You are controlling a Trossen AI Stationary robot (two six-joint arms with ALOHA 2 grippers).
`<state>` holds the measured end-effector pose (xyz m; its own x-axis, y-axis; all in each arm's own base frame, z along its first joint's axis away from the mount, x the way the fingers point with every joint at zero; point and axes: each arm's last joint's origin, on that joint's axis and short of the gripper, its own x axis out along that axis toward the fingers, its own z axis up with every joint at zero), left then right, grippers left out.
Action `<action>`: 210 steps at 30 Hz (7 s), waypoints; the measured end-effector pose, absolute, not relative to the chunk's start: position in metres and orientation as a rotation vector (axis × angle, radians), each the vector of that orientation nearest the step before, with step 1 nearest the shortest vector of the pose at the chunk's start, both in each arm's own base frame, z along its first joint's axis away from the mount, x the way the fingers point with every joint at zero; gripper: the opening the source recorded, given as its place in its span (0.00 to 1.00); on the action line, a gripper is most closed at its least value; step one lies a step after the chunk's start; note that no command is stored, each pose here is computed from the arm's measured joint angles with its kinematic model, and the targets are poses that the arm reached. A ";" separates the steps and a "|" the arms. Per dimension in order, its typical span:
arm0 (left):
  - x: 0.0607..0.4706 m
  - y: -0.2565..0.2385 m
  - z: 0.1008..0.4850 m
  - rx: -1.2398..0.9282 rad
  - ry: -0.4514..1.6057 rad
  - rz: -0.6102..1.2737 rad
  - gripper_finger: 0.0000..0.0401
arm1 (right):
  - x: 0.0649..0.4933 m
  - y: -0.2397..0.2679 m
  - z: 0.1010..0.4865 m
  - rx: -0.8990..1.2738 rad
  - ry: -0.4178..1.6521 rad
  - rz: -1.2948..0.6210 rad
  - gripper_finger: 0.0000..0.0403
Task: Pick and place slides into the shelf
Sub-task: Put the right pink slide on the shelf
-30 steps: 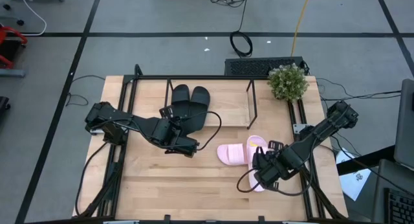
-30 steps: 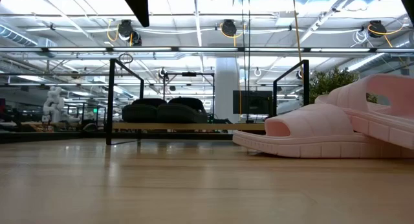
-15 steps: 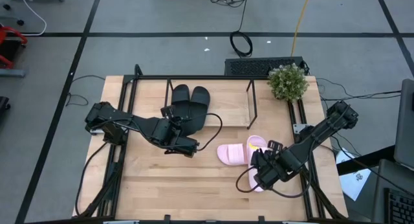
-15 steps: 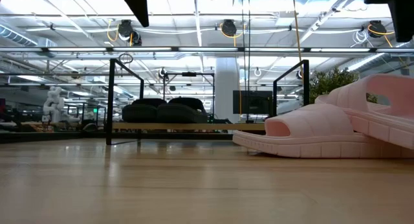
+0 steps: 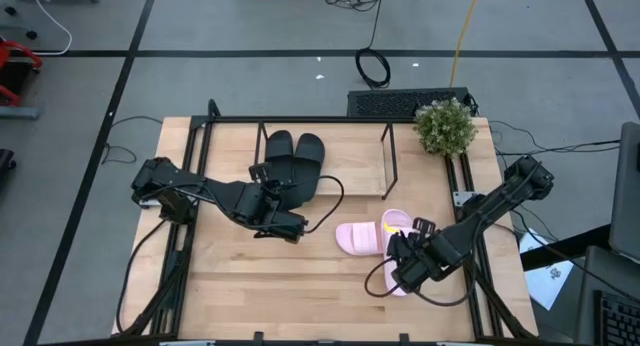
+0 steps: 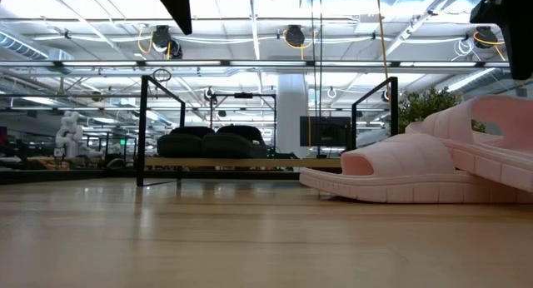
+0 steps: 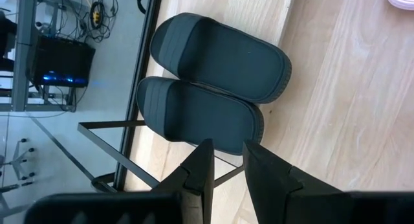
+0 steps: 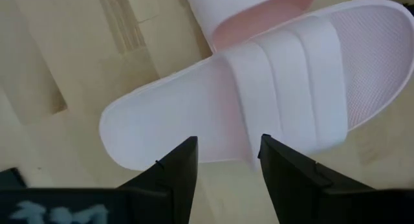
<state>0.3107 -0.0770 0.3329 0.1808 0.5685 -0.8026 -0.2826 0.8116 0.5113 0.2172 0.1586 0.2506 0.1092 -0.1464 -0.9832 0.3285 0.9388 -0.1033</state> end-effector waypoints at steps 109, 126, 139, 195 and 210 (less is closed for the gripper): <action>0.206 -0.014 0.435 0.160 0.879 0.771 0.06 | 0.347 -0.032 0.318 -0.432 1.087 -0.884 0.00; 0.215 -0.006 0.410 0.204 0.993 0.795 0.05 | 0.345 -0.068 0.271 -0.371 1.342 -0.959 0.00; 0.219 -0.005 0.387 0.242 1.078 0.800 0.09 | 0.332 -0.067 0.237 -0.471 1.442 -0.967 0.00; 0.219 -0.005 0.387 0.217 1.068 0.811 0.09 | 0.317 -0.067 0.186 -0.508 1.462 -0.974 0.01; 0.219 -0.005 0.387 0.217 1.069 0.812 0.09 | 0.317 -0.067 0.185 -0.487 1.471 -0.955 0.01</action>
<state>0.2186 -0.0050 0.3869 0.2300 0.6831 -0.6932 -0.4843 0.6982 0.5272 0.3174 -0.0670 0.1850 -0.1574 -0.7780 -0.6082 0.2386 0.5677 -0.7879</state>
